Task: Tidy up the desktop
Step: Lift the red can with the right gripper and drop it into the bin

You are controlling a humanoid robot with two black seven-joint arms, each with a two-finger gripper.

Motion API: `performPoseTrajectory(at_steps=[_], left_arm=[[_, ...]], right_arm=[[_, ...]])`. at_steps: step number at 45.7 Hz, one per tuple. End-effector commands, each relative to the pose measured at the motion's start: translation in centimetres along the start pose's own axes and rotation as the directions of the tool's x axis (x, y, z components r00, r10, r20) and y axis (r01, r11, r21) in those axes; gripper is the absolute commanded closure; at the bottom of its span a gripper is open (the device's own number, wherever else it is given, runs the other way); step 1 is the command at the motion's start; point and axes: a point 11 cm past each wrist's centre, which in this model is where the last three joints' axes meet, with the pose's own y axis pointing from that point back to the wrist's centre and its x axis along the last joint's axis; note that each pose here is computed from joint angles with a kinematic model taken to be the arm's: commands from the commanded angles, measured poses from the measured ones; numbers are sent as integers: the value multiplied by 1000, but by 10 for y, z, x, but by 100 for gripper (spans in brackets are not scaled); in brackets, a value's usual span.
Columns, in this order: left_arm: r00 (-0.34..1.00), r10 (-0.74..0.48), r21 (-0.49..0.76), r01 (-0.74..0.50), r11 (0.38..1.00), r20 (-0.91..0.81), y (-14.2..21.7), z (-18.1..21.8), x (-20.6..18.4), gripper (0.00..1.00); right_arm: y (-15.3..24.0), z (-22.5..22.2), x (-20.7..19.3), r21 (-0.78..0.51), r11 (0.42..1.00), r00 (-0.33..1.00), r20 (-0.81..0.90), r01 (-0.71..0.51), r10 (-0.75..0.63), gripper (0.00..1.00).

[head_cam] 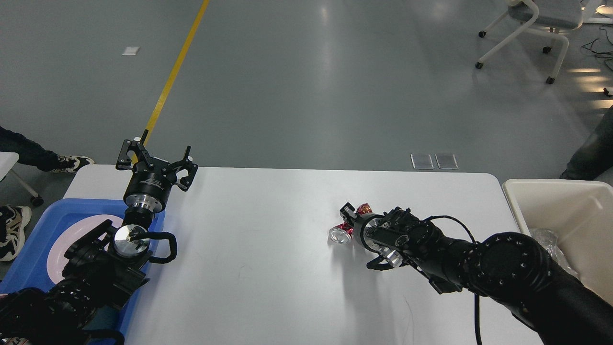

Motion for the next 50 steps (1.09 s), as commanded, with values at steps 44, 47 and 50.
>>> performPoseTrajectory(at_steps=[44, 47, 50], left_arm=[[1000, 0, 1, 0, 1000, 1, 0, 0, 0, 3], [1000, 1, 1, -1, 1000, 1, 0, 0, 0, 3], [1000, 1, -1, -1, 1000, 0, 0, 0, 0, 3]], right_arm=[[235, -47, 278, 191, 975, 994, 8, -111, 112, 99], [228, -9, 295, 109, 977, 983, 47, -182, 178, 99], [225, 31, 314, 26, 962, 960, 89, -270, 267, 98]])
